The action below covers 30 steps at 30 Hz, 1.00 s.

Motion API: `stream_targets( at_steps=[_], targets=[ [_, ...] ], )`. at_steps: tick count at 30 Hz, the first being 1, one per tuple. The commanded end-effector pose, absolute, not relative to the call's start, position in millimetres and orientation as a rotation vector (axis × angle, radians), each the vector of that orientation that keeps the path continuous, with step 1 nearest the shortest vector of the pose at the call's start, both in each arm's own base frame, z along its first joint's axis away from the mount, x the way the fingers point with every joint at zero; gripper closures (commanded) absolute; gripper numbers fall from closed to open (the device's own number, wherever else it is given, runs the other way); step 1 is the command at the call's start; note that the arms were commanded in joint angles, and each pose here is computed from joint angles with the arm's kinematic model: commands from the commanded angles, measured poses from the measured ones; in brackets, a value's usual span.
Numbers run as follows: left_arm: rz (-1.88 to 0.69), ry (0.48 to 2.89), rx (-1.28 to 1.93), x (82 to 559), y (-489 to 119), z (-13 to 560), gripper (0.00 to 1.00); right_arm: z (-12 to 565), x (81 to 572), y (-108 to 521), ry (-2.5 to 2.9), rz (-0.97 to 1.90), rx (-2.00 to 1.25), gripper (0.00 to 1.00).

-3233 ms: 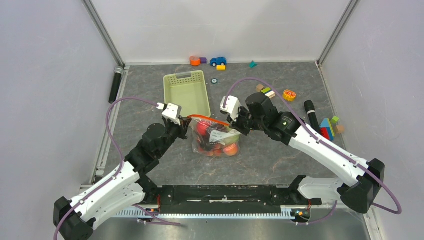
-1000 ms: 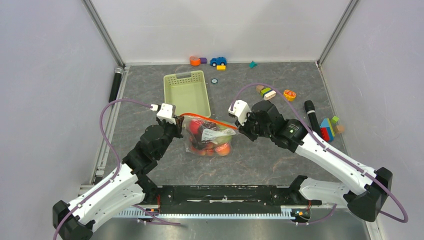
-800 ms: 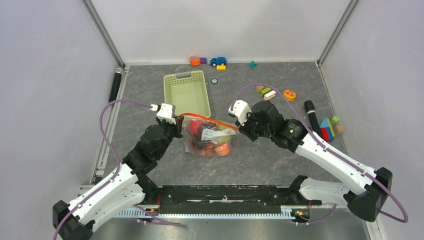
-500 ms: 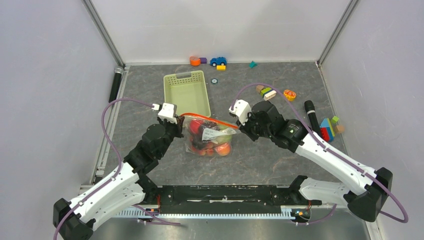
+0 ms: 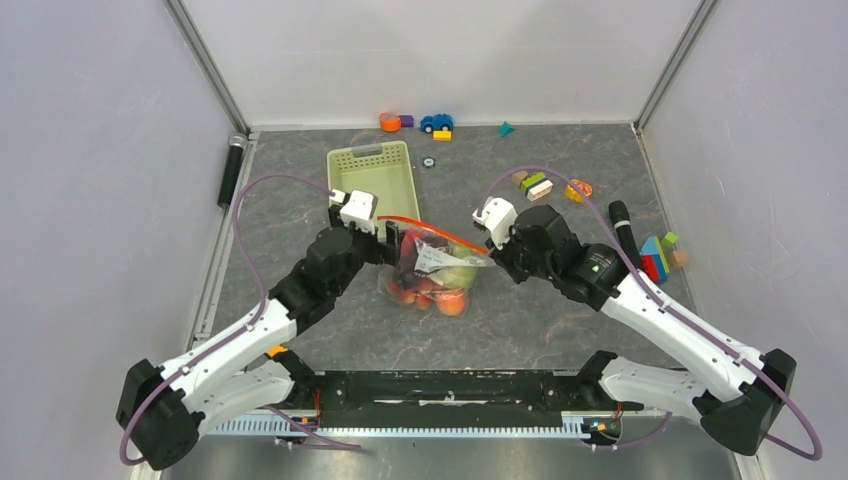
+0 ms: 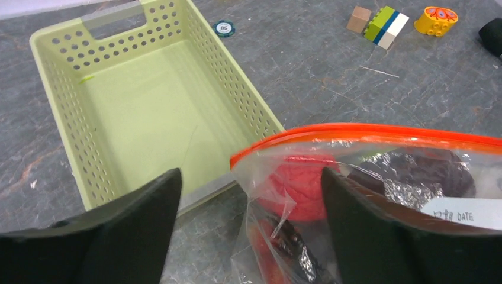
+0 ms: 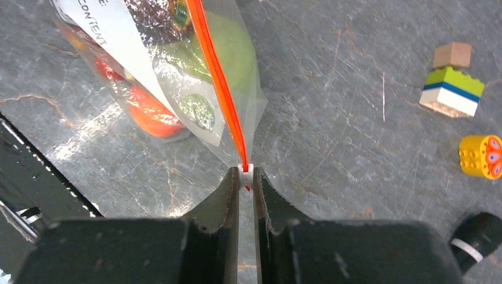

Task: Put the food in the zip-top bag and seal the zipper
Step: Zip the zipper food storage bag at the center of the board, then place the zipper food storage bag at the center of the board.

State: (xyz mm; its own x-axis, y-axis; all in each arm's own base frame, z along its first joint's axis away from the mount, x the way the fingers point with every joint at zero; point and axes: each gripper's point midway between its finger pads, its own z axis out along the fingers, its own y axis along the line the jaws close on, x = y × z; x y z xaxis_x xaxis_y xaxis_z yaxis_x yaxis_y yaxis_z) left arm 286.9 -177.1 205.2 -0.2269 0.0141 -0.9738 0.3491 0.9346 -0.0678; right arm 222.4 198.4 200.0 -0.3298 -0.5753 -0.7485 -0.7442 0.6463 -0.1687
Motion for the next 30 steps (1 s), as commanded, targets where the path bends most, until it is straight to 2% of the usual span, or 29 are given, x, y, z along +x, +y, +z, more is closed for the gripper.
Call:
stream_targets(
  at_steps=[1,5,9,15,19,20,21,22,23,26,28,30],
  targets=[
    [-0.402,1.714,0.275,299.1,-198.1,244.9,0.0,204.1,239.7,182.7,2.09,0.2,-0.858,1.0],
    [-0.399,1.695,0.224,298.4,-191.2,257.5,0.0,193.9,267.0,149.7,2.197,0.129,-0.638,1.0],
    [-0.378,1.659,0.143,289.8,-170.7,268.4,0.0,172.4,289.7,91.0,2.313,-0.024,-0.344,1.0],
    [-0.186,1.663,-0.089,283.5,-113.2,263.4,0.0,133.8,297.4,32.3,2.423,-0.172,-0.079,0.99],
    [-0.102,1.678,-0.206,283.5,-93.3,260.9,0.0,120.1,299.7,11.7,2.448,-0.249,0.031,0.9],
    [-0.075,1.683,-0.227,284.3,-89.2,259.7,0.0,121.5,300.3,8.7,2.443,-0.262,0.047,0.86],
    [-0.054,1.686,-0.241,284.8,-86.3,260.4,0.0,124.7,301.9,7.1,2.431,-0.268,0.054,0.79],
    [-0.031,1.69,-0.256,285.4,-83.1,260.7,0.0,130.1,303.7,6.0,2.413,-0.271,0.057,0.66],
    [-0.003,1.694,-0.278,286.0,-79.2,260.5,0.0,137.0,305.5,3.8,2.392,-0.283,0.062,0.47],
    [0.032,1.694,-0.326,287.0,-73.3,264.0,0.0,166.4,309.1,-8.8,2.298,-0.341,0.151,0.24],
    [0.04,1.685,-0.366,286.3,-69.0,271.7,0.0,192.5,309.3,-15.7,2.207,-0.353,0.222,0.03],
    [0.046,1.677,-0.399,284.6,-64.8,278.5,0.0,221.1,308.2,-23.1,2.102,-0.356,0.291,0.02]
  ],
)
